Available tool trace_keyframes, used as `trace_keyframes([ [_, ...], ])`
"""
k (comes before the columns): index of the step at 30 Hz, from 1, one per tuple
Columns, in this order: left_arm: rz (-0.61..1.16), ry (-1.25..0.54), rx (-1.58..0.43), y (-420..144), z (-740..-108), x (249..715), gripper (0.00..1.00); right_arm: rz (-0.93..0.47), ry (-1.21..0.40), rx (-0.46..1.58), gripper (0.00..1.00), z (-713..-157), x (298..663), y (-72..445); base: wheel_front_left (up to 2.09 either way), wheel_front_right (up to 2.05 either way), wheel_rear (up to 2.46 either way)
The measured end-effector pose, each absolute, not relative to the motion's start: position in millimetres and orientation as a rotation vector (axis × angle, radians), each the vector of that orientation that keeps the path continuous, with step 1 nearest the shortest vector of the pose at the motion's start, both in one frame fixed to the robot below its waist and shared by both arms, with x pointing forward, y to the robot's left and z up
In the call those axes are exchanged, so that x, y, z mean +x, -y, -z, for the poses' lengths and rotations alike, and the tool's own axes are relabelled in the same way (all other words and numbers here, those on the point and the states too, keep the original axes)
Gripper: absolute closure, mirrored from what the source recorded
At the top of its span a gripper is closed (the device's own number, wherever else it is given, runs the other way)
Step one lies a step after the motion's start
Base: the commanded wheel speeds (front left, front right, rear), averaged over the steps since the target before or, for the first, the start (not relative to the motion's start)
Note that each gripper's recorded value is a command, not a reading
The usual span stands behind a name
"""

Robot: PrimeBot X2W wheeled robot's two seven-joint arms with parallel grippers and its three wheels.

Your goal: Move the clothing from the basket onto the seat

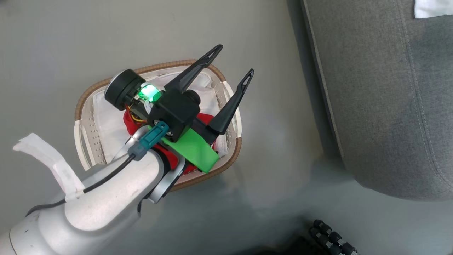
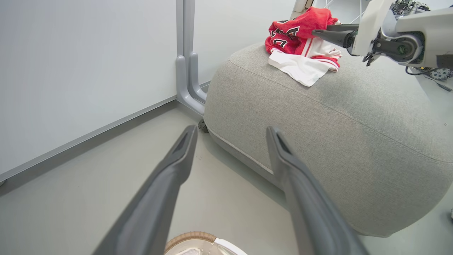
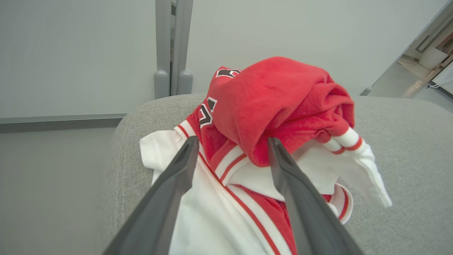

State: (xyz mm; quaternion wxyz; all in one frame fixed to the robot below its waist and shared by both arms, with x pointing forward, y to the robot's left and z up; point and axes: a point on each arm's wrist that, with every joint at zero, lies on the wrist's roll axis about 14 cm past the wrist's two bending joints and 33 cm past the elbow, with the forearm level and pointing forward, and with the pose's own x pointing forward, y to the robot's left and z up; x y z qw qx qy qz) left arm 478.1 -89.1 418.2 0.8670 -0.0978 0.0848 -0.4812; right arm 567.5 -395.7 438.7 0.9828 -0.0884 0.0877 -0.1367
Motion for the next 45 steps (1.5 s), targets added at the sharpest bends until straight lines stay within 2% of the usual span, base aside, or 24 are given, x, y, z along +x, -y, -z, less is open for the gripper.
trace_keyframes([
  [4,0.989,-0.16,-0.21,86.9,-425.7,477.8,0.0,0.245,-0.153,-0.187,0.0,-449.2,555.9,386.5,0.0,0.0,0.0],
  [10,0.934,-0.13,-0.23,79.8,-442.2,478.3,0.0,0.199,-0.051,-0.223,0.0,-495.3,551.6,373.9,0.0,0.0,0.0],
  [15,0.852,-0.104,-0.256,65.5,-459.1,479.6,0.0,0.167,0.038,-0.226,0.0,-534.8,549.3,357.7,0.0,0.0,0.0],
  [20,0.742,-0.108,-0.252,40.0,-467.2,480.7,0.0,0.113,0.083,-0.189,0.0,-552.0,545.2,326.7,0.0,0.0,0.0],
  [29,0.482,-0.079,-0.248,-33.7,-480.2,469.4,0.0,0.044,0.109,-0.052,0.0,-546.5,516.0,269.4,0.0,0.0,0.0],
  [40,0.234,-0.065,-0.253,-113.0,-480.2,424.3,0.0,-0.074,0.151,0.052,0.0,-537.8,464.6,185.7,0.0,0.0,0.0],
  [45,0.137,-0.058,-0.269,-143.5,-478.1,400.6,0.0,-0.088,0.149,0.101,0.0,-532.3,440.2,170.6,0.0,0.0,0.0],
])
